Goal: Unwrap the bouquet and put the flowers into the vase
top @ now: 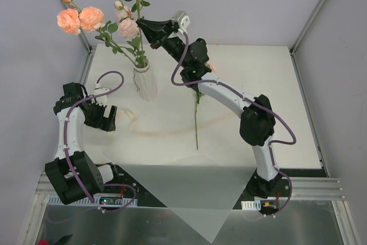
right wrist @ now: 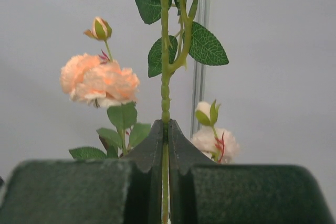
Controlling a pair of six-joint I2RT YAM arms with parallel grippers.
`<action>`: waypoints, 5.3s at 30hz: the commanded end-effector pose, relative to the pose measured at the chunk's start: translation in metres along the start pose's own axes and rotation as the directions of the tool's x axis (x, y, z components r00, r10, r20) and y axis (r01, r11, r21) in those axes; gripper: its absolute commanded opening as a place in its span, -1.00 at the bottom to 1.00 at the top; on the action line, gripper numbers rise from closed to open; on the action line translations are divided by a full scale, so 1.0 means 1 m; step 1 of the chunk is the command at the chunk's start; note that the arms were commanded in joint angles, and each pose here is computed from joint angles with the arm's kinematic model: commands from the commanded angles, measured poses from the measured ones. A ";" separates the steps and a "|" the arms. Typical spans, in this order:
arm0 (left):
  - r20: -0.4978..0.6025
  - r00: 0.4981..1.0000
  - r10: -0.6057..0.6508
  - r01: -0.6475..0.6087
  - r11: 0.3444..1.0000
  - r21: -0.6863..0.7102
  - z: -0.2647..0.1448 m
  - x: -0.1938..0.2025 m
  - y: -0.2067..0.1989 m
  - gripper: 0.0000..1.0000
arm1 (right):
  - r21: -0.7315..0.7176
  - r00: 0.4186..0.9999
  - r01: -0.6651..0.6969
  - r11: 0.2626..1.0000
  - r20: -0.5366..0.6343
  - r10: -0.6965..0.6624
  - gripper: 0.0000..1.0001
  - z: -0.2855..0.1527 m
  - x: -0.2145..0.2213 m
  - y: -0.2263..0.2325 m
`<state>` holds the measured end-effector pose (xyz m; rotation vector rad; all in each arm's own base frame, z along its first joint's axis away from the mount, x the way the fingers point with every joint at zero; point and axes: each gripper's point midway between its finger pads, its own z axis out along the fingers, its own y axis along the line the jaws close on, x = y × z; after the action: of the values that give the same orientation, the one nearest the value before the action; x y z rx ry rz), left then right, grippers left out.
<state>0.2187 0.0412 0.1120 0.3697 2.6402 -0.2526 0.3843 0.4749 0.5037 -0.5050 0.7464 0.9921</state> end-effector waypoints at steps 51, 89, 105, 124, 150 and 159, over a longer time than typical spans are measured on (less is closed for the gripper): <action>0.059 0.997 0.040 -0.042 0.999 0.030 -0.012 0.000 -0.018 0.98 | 0.496 0.034 0.572 0.653 -0.810 0.586 0.42 -0.395 0.198 -0.094; 0.065 0.997 -0.042 0.038 0.997 0.068 -0.006 -0.015 -0.015 0.98 | 0.805 0.315 0.316 0.502 -0.588 0.745 -0.98 -0.342 0.173 -0.116; 0.083 0.995 -0.054 0.045 0.994 0.097 -0.006 -0.017 -0.021 0.98 | 0.194 0.992 0.052 0.980 -0.122 -0.029 -0.99 -0.068 -0.076 -0.005; 0.070 0.997 -0.032 0.024 0.994 0.111 -0.008 -0.019 -0.021 0.98 | 0.053 0.988 0.050 0.997 0.146 -0.058 -0.99 0.024 -0.088 0.020; 0.073 0.997 -0.021 0.013 0.995 0.099 -0.009 -0.014 -0.022 0.98 | 0.148 0.998 -0.039 0.988 -0.033 0.044 -0.93 -0.005 0.035 0.002; 0.075 0.997 -0.019 0.012 0.995 0.097 -0.010 -0.014 -0.023 0.98 | 0.171 0.990 -0.032 0.985 -0.127 0.054 -0.08 -0.020 0.076 0.000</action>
<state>0.2214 0.0209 0.1216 0.3246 2.5904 -0.3969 0.4148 0.5186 0.3972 -0.4481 1.0349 0.9341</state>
